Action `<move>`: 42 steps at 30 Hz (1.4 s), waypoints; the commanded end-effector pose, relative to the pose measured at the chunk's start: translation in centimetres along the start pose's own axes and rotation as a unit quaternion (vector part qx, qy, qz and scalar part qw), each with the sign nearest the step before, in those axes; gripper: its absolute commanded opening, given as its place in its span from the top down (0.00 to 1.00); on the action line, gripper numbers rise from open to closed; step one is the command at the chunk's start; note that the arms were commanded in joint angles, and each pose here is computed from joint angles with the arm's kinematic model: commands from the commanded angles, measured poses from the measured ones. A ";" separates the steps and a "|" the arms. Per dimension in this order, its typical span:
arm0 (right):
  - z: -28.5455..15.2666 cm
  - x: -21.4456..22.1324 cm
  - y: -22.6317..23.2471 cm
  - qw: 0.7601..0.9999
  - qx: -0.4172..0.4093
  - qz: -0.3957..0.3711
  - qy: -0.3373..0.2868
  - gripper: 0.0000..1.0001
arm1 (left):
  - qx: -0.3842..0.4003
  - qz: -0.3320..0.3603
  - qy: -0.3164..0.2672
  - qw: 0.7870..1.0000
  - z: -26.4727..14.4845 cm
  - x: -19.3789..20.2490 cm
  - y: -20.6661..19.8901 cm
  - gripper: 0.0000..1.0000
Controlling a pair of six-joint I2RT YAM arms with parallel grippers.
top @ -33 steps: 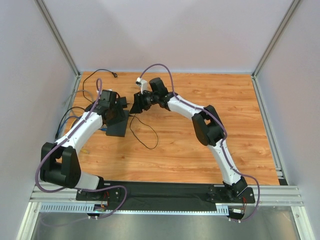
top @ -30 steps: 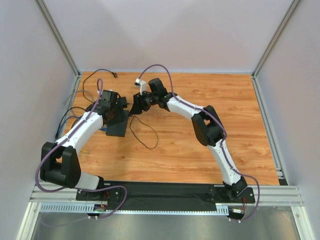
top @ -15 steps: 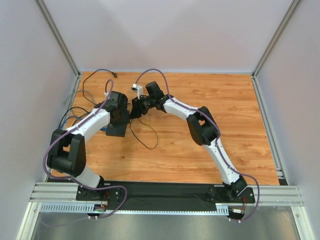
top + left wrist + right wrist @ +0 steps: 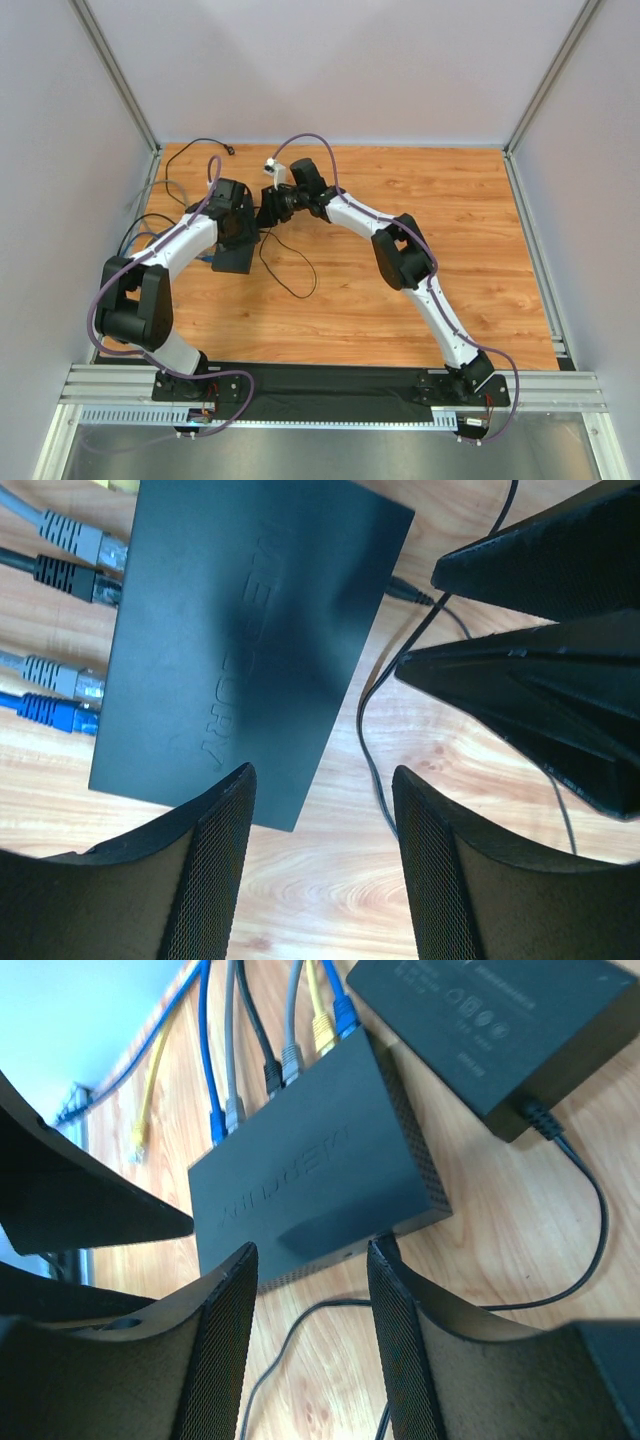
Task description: Pull the plug from the switch port
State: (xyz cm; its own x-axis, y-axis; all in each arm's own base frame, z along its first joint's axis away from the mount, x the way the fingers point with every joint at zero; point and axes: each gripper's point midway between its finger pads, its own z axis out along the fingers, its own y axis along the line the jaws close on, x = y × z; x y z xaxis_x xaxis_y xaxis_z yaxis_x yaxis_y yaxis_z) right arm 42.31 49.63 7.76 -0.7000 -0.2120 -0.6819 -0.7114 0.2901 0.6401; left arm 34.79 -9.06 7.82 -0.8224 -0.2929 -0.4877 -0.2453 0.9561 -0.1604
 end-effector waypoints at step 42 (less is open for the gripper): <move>-0.9 -0.8 -9.1 0.963 0.239 0.126 -0.029 0.57 | 0.116 -0.142 -0.132 0.974 -9.2 -0.2 0.4 0.35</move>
State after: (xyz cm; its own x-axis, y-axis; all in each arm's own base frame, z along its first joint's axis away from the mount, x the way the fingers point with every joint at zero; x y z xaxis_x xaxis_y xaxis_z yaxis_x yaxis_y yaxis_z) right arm 48.50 47.32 3.88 -0.8465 -0.0250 -0.5318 -0.4212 0.6424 0.6403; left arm 30.14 -8.91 15.63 -0.5852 -0.5629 -0.5837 -0.2865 0.8169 -0.5006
